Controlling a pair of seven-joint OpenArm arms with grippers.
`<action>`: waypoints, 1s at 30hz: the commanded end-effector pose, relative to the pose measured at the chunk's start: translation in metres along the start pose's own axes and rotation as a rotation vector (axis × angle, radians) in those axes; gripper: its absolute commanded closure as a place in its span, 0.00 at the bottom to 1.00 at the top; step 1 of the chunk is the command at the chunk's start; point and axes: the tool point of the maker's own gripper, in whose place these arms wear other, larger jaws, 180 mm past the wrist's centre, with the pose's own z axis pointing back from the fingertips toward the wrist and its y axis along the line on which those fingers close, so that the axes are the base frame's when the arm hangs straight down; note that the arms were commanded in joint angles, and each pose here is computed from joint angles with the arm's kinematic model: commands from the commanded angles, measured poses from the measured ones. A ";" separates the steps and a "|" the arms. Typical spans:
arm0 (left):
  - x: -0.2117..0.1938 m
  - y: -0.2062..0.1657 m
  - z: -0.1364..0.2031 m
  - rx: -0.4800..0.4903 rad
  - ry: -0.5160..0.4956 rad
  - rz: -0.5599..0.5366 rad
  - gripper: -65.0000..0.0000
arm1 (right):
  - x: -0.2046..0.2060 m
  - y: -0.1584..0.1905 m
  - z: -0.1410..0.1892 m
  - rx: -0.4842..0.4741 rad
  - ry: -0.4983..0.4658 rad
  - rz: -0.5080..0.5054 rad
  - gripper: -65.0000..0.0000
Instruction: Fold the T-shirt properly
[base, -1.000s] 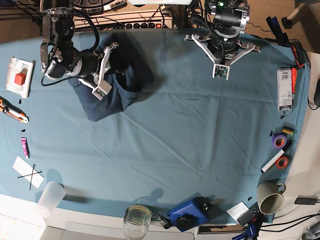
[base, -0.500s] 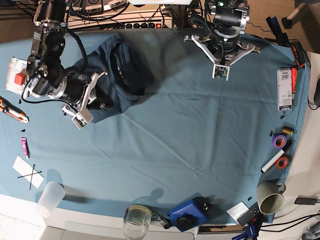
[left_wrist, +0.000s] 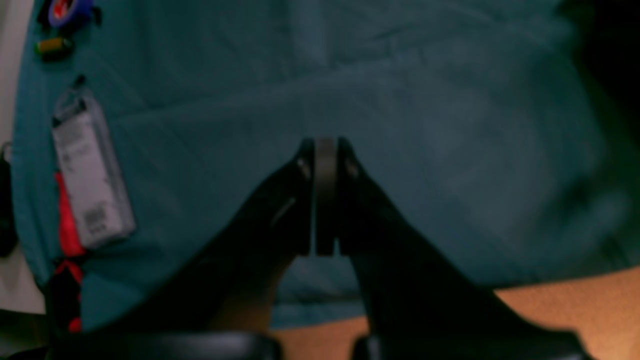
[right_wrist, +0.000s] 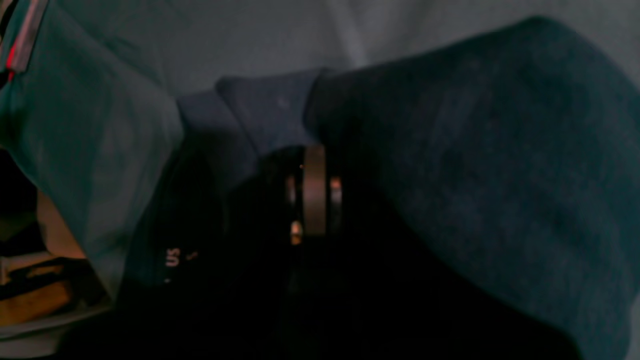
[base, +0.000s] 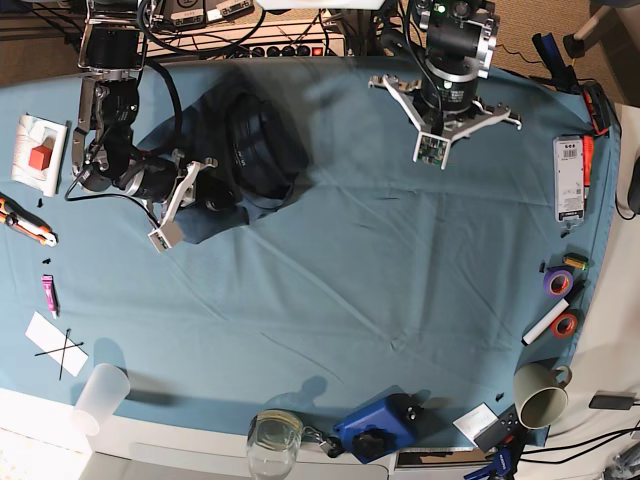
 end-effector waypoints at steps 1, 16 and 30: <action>0.010 0.008 0.002 0.025 -0.041 0.008 1.00 | 0.006 -0.007 0.010 -0.035 0.014 0.033 1.00; -0.036 0.105 0.000 0.173 0.088 0.178 1.00 | 0.036 0.006 0.092 -0.266 -0.093 0.211 1.00; -0.121 0.100 0.035 0.127 0.384 0.246 1.00 | -0.079 0.070 0.106 -0.264 0.169 0.188 1.00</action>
